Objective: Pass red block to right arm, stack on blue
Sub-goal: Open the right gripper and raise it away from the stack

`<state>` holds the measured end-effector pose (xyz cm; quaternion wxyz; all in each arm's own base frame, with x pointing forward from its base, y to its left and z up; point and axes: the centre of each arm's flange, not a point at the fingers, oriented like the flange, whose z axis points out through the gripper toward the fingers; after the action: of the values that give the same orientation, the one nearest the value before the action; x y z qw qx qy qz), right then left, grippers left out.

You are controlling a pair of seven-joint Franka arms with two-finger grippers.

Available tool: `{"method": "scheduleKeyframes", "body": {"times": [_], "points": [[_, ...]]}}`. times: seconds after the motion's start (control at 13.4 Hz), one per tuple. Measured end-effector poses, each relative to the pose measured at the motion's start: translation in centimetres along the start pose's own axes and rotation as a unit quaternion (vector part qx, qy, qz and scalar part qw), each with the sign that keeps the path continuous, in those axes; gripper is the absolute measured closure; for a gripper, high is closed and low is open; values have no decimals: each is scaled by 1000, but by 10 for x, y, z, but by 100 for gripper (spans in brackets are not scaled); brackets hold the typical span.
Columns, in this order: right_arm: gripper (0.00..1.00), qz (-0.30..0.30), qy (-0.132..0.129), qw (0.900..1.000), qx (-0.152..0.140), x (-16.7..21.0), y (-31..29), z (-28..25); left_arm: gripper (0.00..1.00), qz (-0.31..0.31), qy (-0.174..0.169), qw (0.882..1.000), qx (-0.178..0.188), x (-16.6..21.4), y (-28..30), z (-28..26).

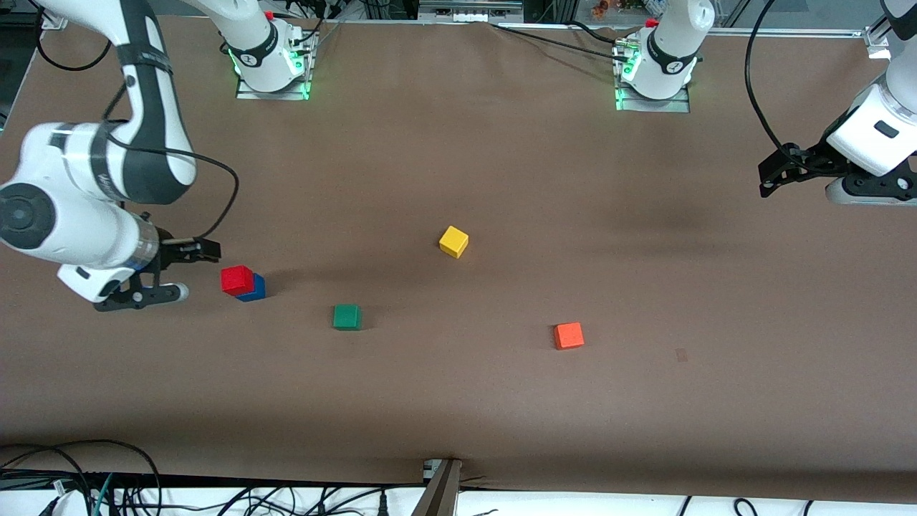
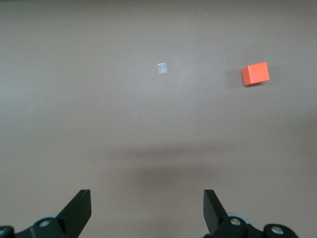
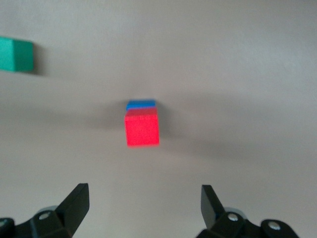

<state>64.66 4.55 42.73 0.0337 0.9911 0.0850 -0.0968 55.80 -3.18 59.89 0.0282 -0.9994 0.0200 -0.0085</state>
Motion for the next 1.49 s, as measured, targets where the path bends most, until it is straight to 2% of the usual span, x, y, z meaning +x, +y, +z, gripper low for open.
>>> {"method": "scheduleKeyframes", "body": {"times": [0.3, 0.45, 0.6, 0.75, 1.04, 1.27, 1.49], "points": [[0, 5, -50, 999, 7, -26, 7, -65, 0, 0, -3, 1000, 0, -1, 0, 0], [0, 5, -62, 998, 9, -37, 6, -89, 0, 0, -4, 1000, 0, -1, -1, 1], [0, 8, -49, 999, 12, -47, 11, -112, 0, -1, -9, 1000, 0, -2, -1, 1], [0, 9, -34, 999, 30, -66, 25, -134, 0, 1, -10, 1000, 0, -2, 1, 2], [0, 10, -14, 998, 61, -122, 46, -156, 0, 4, -15, 1000, 0, -3, 5, 3], [0, 15, -4, 998, 58, -161, 52, -172, 0, 4, -16, 1000, 1, -3, 5, 2], [0, 16, 1, 999, 39, -176, 52, -181, 0, 4, -16, 1000, 1, -3, 5, 2]]}}
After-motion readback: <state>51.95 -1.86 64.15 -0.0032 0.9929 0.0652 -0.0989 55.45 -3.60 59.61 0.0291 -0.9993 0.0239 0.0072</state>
